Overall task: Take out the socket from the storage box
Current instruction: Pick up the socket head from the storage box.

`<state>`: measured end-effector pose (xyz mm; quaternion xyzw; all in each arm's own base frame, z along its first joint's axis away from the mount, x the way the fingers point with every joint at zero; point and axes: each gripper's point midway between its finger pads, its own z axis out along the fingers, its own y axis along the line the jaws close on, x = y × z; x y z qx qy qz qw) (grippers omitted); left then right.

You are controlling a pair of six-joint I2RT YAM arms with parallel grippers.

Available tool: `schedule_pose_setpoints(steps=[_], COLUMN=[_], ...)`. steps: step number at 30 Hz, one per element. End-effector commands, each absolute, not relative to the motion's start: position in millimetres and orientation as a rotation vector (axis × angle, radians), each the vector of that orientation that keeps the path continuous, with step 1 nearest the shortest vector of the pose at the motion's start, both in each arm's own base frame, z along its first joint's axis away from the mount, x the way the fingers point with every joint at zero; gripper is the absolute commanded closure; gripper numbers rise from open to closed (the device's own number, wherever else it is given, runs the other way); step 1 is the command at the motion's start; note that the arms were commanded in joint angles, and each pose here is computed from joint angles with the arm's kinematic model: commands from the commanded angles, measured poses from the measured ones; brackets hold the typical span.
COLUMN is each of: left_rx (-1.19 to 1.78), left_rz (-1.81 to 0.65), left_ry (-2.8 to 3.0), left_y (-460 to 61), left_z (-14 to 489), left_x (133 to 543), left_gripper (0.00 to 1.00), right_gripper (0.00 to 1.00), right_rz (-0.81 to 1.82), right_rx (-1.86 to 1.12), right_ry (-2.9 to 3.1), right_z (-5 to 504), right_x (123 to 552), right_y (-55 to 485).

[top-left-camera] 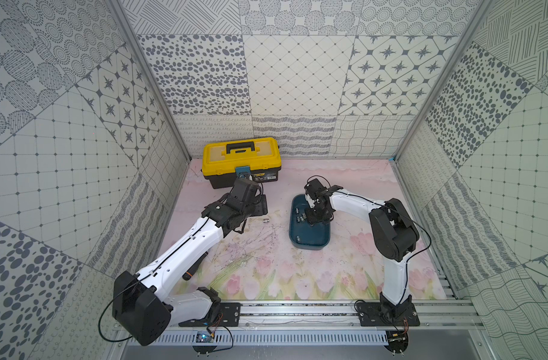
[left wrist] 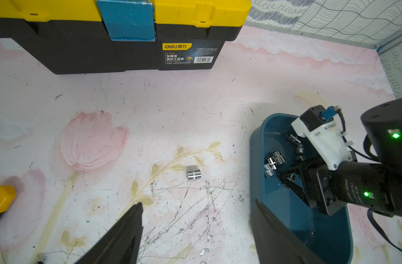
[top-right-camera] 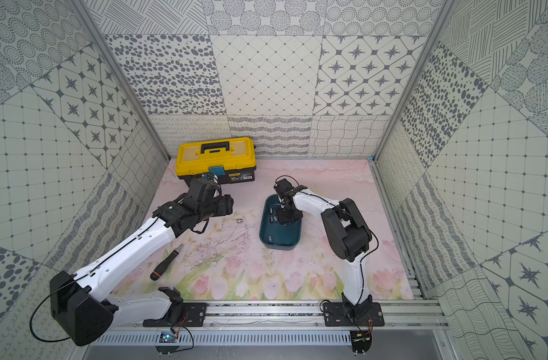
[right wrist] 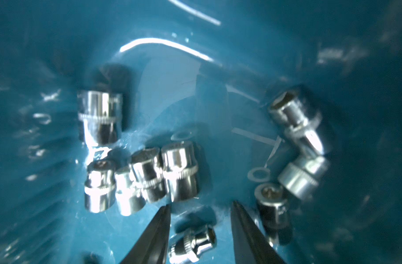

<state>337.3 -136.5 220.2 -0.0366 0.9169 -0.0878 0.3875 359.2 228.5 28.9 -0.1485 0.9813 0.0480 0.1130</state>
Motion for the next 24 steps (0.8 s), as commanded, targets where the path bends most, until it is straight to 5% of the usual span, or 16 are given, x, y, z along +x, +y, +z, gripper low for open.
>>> schedule_pose_setpoints(steps=[1,19,24], left_rx=[-0.085,-0.102,-0.105], left_rz=[-0.259,-0.274,-0.277], left_ry=[2.321,2.325,2.317], left_y=[-141.6,-138.4,-137.8], left_z=[221.2,216.0,217.6], left_x=[340.3,332.2,331.1], left_gripper=[0.21,0.21,0.21], right_gripper=[0.52,0.52,0.61], right_rz=[0.134,0.078,0.106], right_rx=[-0.380,-0.199,-0.193], right_ry=[2.899,2.967,2.966], right_z=[34.0,29.0,30.5], right_x=[350.3,328.0,328.0], right_y=[223.0,207.4,211.2])
